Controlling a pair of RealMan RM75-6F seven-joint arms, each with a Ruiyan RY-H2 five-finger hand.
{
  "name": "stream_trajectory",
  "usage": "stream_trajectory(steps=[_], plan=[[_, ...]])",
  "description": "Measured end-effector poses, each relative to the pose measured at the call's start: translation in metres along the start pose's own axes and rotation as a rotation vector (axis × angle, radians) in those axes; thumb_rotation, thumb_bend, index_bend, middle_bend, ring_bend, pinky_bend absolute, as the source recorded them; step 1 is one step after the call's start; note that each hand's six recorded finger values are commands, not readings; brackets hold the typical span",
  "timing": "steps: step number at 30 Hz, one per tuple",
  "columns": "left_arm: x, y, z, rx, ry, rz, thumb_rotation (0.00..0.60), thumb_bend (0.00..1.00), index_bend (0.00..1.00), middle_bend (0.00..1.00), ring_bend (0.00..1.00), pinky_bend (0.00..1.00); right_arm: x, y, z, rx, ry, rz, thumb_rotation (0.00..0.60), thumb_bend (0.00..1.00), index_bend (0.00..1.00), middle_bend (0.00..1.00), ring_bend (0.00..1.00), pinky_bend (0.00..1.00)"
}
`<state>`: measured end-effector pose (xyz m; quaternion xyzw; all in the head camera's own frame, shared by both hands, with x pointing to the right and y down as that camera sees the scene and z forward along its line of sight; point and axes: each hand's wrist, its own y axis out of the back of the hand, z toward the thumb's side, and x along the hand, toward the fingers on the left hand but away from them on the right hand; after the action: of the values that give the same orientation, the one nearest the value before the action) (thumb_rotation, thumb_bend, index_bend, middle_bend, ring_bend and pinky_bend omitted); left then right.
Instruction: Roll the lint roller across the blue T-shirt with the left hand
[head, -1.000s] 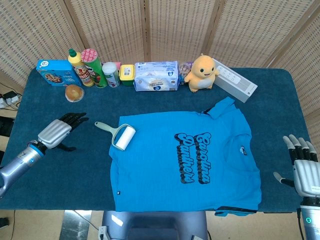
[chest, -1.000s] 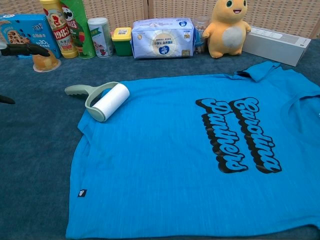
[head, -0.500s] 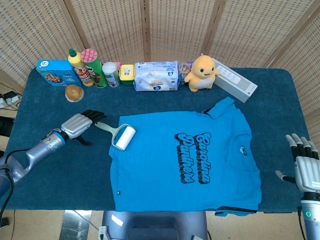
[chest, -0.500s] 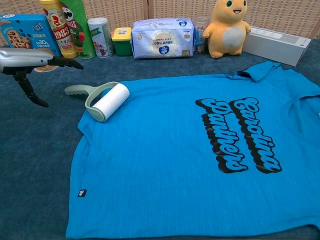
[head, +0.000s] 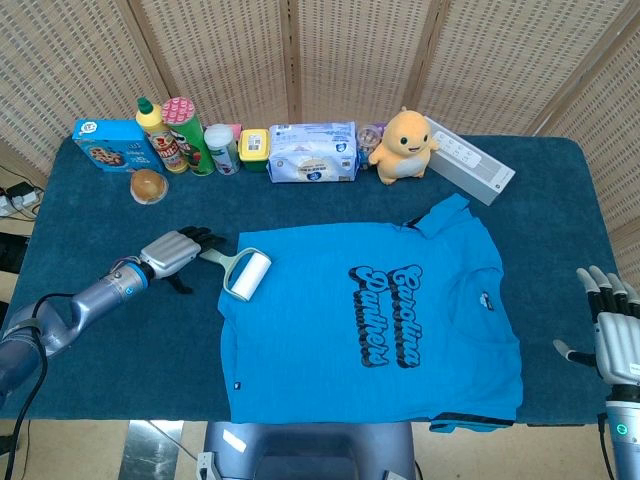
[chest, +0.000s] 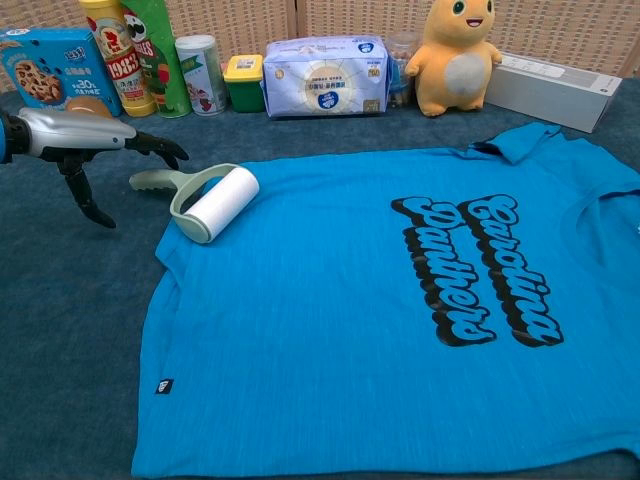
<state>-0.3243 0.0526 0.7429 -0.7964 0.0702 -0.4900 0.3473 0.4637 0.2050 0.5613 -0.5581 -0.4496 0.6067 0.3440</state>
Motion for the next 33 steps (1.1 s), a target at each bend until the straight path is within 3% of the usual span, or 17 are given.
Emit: stream_trajectory(steps=[5, 7, 10, 16, 26, 33], plan=[[0.005, -0.002, 0.010, 0.035, 0.001, -0.034, 0.600, 0.07, 0.10, 0.14, 0.03, 0.09, 0.001, 0.001, 0.000, -0.005, 0.001, -0.002, 0.600, 0.00, 0.00, 0.00, 0.00, 0.00], [0.008, -0.002, 0.013, 0.050, 0.003, -0.040, 0.600, 0.07, 0.23, 0.18, 0.05, 0.09, 0.002, 0.002, 0.000, -0.008, 0.000, -0.004, 0.600, 0.00, 0.00, 0.00, 0.00, 0.00], [0.011, 0.000, 0.017, 0.065, 0.008, -0.040, 0.600, 0.07, 0.34, 0.24, 0.08, 0.11, 0.002, 0.004, -0.001, -0.012, -0.001, -0.010, 0.600, 0.00, 0.00, 0.00, 0.00, 0.00], [0.014, 0.004, 0.020, 0.094, 0.020, -0.025, 0.600, 0.07, 0.43, 0.28, 0.11, 0.17, 0.004, 0.007, 0.000, -0.019, 0.002, -0.021, 0.600, 0.00, 0.00, 0.00, 0.00, 0.00], [0.021, 0.002, 0.026, 0.122, 0.056, 0.006, 0.600, 0.09, 0.48, 0.31, 0.16, 0.25, 0.005, 0.010, -0.001, -0.024, 0.000, -0.027, 0.600, 0.00, 0.00, 0.00, 0.00, 0.00], [0.021, -0.001, 0.036, 0.099, 0.068, 0.010, 0.600, 0.12, 0.66, 0.46, 0.28, 0.40, 0.006, 0.012, -0.002, -0.029, 0.000, -0.033, 0.600, 0.00, 0.00, 0.00, 0.00, 0.00]])
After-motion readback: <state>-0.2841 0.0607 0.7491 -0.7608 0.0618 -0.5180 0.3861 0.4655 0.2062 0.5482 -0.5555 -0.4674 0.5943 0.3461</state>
